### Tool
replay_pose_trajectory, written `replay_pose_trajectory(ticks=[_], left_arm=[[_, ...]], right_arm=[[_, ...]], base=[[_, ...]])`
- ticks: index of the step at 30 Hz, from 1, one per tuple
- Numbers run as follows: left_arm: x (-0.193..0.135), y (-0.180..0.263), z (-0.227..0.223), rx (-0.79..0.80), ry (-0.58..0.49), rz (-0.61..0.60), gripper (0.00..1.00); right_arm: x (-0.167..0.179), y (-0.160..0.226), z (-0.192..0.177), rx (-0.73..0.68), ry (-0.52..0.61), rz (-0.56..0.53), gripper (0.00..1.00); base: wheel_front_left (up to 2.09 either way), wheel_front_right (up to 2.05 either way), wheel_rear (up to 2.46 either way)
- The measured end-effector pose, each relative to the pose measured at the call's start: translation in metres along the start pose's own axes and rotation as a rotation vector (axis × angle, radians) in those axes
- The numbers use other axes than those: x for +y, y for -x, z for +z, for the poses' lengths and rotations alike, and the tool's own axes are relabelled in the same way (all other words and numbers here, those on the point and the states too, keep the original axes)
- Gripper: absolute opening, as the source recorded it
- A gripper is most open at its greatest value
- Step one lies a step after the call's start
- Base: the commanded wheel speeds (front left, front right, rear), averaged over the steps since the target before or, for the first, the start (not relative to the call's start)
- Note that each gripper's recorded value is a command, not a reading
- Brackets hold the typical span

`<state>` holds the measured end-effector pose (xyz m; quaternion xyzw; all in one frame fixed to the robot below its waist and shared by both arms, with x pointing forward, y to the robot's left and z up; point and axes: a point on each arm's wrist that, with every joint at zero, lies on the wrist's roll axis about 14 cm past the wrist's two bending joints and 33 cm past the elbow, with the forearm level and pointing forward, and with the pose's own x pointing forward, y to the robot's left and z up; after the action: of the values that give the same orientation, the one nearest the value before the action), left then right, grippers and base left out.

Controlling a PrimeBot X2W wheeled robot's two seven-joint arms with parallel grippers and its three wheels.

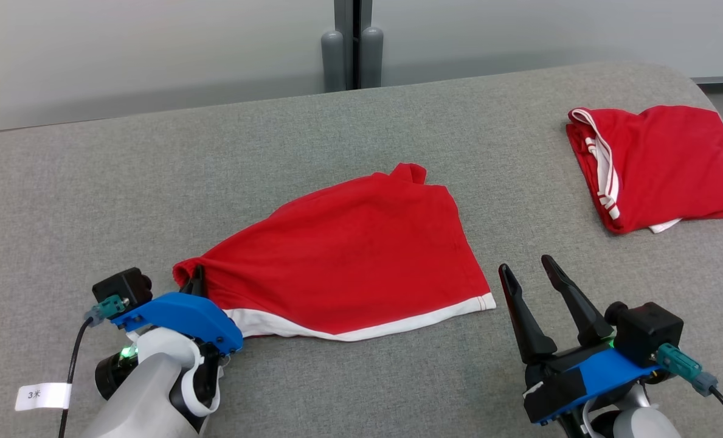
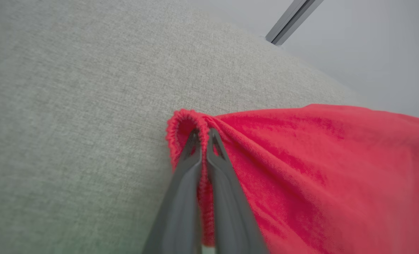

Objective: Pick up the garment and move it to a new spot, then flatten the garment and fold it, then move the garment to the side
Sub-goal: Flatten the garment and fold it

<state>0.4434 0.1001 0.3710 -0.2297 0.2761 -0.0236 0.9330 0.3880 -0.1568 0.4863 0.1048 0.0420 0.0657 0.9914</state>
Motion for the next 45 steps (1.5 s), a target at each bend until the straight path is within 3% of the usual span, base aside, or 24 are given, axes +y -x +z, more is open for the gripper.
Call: replay_pose_trajectory(ticks=[7, 8, 9, 10, 16, 21, 27, 33, 45], left_arm=[[0.013, 0.0, 0.009, -0.059, -0.084, -0.001, 0.0], [0.013, 0.0, 0.01, -0.063, -0.092, -0.011, 0.31], [0.011, 0.001, 0.01, -0.066, -0.098, -0.024, 0.75], [0.011, 0.002, 0.01, -0.068, -0.101, -0.029, 1.0], [0.004, 0.01, 0.019, -0.102, -0.154, -0.099, 1.0], [0.009, 0.023, 0.045, -0.195, -0.149, -0.101, 1.0], [0.023, 0.047, 0.04, -0.237, -0.136, -0.089, 1.0], [0.018, 0.071, 0.066, -0.367, -0.145, -0.117, 1.0], [0.002, 0.121, 0.08, -0.527, -0.267, -0.167, 1.0]], right_arm=[[0.006, -0.004, 0.001, -0.001, 0.0, 0.02, 1.0], [0.007, -0.005, 0.001, -0.002, -0.001, 0.024, 1.0], [0.009, -0.006, 0.001, -0.002, -0.001, 0.028, 1.0], [0.01, -0.006, 0.001, -0.003, -0.001, 0.032, 1.0], [0.015, -0.009, 0.003, -0.009, 0.003, 0.049, 1.0], [0.017, -0.007, 0.004, -0.011, 0.003, 0.052, 1.0], [0.02, -0.006, 0.007, -0.018, 0.003, 0.061, 1.0], [0.022, -0.005, 0.013, -0.036, 0.005, 0.066, 1.0], [-0.002, 0.011, 0.025, -0.082, 0.001, -0.015, 1.0]], base=[[0.0, 0.0, 0.0], [0.0, 0.0, 0.0], [0.0, 0.0, 0.0], [0.0, 0.0, 0.0], [0.0, 0.0, 0.0], [0.0, 0.0, 0.0], [0.0, 0.0, 0.0], [0.0, 0.0, 0.0], [0.0, 0.0, 0.0]])
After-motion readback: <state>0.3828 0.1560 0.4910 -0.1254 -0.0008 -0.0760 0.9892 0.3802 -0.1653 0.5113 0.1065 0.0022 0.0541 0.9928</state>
